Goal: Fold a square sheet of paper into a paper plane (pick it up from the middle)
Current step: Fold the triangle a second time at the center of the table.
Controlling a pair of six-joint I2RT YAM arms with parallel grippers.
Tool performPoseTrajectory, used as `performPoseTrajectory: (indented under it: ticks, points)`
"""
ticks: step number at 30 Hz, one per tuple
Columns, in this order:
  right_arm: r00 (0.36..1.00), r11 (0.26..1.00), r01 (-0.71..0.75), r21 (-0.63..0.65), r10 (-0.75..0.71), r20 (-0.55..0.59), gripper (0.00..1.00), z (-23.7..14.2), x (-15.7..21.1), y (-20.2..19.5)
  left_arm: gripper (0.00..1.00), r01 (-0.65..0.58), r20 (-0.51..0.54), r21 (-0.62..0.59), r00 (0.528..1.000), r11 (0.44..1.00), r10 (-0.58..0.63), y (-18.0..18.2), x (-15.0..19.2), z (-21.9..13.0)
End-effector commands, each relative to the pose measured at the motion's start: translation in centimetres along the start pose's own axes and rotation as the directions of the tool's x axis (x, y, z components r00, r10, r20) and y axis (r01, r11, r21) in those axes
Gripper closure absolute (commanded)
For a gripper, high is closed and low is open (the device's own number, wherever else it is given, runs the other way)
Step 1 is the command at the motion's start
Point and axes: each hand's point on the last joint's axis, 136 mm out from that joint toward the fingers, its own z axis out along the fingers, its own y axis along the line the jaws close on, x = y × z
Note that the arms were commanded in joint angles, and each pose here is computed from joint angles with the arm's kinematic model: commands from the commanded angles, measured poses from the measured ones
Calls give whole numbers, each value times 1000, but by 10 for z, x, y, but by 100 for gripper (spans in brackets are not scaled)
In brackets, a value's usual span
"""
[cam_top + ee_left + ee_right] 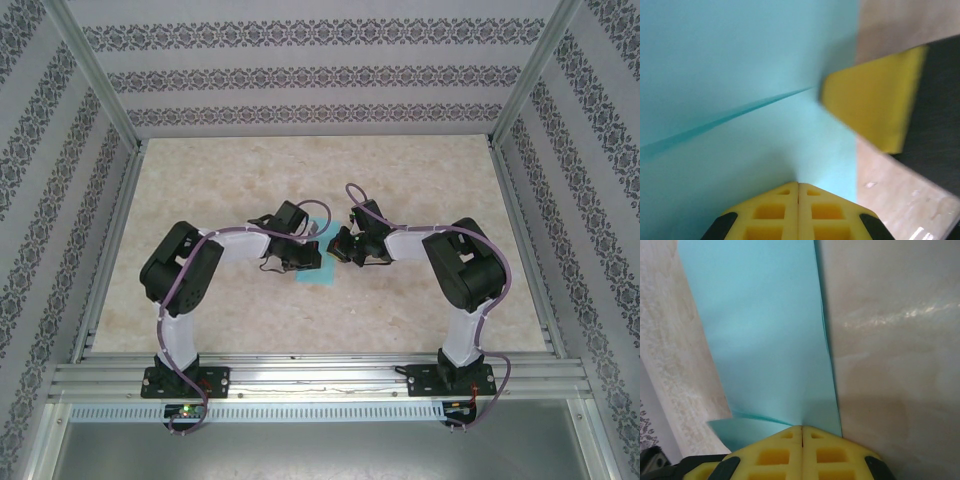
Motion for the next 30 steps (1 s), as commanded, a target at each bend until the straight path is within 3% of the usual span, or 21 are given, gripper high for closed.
performPoseTrajectory:
  ticks: [1, 10, 20, 30]
  points:
    - [1000, 998, -16, 54, 18, -21, 100, 6, 10, -19, 93, 34, -45, -93, 998, 995, -38, 26, 20, 5]
    - [1000, 998, -17, 62, 18, -21, 100, 3, 10, -23, 92, 94, -94, -87, 990, 992, -103, 39, 53, 5]
    - [1000, 997, -19, 69, 20, -22, 100, 4, 10, -27, 89, 103, -53, -57, 993, 993, -106, 34, 47, -7]
    - [992, 992, 122, -36, -122, -16, 100, -13, 18, 31, 93, 128, -60, -35, 990, 991, -130, 35, 44, 0]
